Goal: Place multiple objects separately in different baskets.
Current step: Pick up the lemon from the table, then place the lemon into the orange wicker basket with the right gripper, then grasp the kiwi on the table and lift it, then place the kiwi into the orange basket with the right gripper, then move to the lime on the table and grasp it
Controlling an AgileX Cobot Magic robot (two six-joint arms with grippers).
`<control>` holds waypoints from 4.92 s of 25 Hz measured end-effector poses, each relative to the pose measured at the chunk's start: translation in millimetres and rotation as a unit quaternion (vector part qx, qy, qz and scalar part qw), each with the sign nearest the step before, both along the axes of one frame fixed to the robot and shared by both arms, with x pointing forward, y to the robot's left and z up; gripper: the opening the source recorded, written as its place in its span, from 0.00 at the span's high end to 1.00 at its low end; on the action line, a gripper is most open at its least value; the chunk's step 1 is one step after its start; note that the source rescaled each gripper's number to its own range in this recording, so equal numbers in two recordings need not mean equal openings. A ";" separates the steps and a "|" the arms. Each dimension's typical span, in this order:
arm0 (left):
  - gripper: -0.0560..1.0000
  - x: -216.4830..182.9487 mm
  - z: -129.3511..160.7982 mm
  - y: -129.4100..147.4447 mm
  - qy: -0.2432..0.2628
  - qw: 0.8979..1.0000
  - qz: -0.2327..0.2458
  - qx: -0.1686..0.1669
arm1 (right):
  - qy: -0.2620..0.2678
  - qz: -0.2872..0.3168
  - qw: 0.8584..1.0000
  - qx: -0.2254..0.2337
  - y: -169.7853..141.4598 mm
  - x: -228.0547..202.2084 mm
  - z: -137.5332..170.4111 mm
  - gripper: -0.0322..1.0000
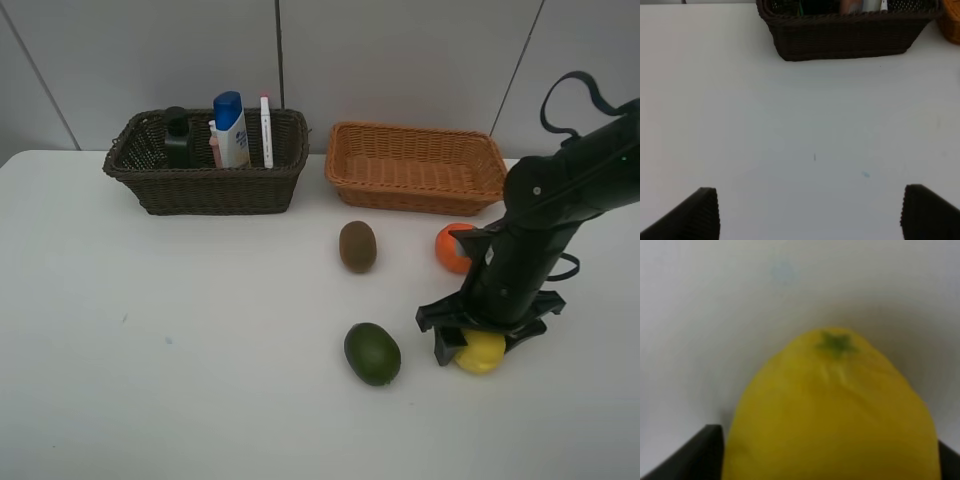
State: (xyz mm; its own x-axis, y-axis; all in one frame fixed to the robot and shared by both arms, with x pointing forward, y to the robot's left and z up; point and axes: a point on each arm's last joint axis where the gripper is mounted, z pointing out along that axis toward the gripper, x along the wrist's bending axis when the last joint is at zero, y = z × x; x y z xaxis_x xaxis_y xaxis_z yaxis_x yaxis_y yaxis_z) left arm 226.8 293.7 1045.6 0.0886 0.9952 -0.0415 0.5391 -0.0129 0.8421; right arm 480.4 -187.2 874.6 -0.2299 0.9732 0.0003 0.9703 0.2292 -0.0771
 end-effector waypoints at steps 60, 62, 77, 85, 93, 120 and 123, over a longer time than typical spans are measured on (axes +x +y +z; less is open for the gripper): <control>0.05 0.0 0.0 0.0 0.000 1.000 0.000 0.000 | -0.047 0.097 0.994 0.030 115.1 117.1 80.0 0.04; 0.05 0.0 0.0 0.0 0.000 1.000 0.000 0.000 | -0.046 0.089 0.995 0.028 117.3 120.2 67.9 0.04; 0.05 0.0 0.0 0.0 0.000 1.000 0.000 0.000 | -0.064 0.070 0.995 0.031 124.9 137.7 1.2 0.04; 0.05 0.0 0.0 0.0 0.000 1.000 0.000 0.000 | -0.062 0.081 0.995 0.017 123.0 138.5 -4.7 0.97; 0.05 0.0 0.0 0.0 0.000 1.000 0.000 0.000 | -0.095 0.110 0.989 0.029 124.7 144.7 42.0 0.97; 0.05 0.0 0.0 0.0 0.000 1.000 0.000 0.000 | -0.162 0.008 0.986 0.029 36.8 232.1 75.7 0.04; 0.05 0.0 0.0 0.0 0.000 1.000 0.000 0.000 | -0.127 -0.003 0.991 0.034 35.9 220.4 92.3 0.04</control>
State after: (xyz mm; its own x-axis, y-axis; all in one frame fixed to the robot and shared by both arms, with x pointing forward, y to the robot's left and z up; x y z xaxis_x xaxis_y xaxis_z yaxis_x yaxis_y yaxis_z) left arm 226.8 293.7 1045.6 0.0885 0.9952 -0.0416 0.5388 -0.0127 0.8423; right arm 700.8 -151.3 967.0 -0.2251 0.9743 0.0094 0.9577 0.2195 0.1863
